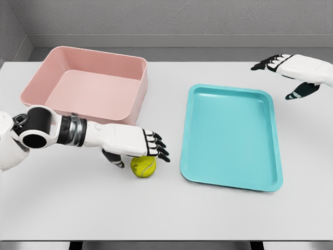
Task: Put the tennis from the blue tray into the pink basket with both arms
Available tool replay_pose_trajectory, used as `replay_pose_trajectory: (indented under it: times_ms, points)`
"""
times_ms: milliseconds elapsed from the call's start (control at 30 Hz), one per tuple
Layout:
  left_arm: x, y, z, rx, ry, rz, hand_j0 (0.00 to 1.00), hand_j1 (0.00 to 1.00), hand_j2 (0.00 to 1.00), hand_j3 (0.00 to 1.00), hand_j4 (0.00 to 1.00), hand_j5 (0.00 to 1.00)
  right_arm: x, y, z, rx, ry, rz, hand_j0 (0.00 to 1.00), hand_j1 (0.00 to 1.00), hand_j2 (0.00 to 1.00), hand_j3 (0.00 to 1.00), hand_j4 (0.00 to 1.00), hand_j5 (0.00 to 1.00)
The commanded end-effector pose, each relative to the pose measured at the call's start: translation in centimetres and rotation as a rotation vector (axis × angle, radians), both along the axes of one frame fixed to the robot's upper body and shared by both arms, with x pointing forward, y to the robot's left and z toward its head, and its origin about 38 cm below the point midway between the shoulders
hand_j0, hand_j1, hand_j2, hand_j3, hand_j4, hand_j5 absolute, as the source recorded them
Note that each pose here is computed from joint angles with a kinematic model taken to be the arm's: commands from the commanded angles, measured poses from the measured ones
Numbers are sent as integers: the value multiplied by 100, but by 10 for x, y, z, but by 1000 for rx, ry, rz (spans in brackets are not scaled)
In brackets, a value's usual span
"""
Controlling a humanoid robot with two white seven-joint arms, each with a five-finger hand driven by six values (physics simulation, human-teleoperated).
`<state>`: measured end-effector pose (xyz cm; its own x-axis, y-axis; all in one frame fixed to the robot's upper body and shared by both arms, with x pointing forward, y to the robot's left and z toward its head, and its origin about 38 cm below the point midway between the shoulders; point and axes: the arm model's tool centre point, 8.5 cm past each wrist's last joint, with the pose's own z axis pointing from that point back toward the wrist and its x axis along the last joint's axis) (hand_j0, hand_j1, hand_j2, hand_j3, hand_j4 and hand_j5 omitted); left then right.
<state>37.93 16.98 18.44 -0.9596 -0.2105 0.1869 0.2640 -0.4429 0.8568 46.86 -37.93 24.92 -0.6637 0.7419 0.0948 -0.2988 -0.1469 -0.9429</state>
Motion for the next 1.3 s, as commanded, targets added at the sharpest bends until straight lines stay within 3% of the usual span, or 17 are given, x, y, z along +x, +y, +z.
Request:
replay_pose_trajectory:
  times_ms: [0, 100, 333, 1200, 1267]
  points:
    - [5, -7, -6, -11, 18, 8, 100, 100, 100, 100, 100, 100, 0, 0, 2, 6, -2, -3, 100, 100, 100, 100, 100, 100]
    - [10, 0, -14, 13, 24, 35, 100, 100, 100, 100, 100, 100, 0, 0, 2, 6, -2, -3, 100, 100, 100, 100, 100, 100]
    - [8, 1, -21, 14, 40, 39, 100, 100, 100, 100, 100, 100, 0, 0, 1, 6, -1, -3, 100, 100, 100, 100, 100, 100]
    - [3, 1, -29, 14, 54, 40, 100, 100, 100, 100, 100, 100, -1, 2, 0, 10, 0, 3, 100, 100, 100, 100, 100, 100]
    - [2, 2, -30, 15, 58, 42, 87, 87, 87, 87, 87, 87, -1, 2, -1, 9, 1, 4, 100, 100, 100, 100, 100, 100]
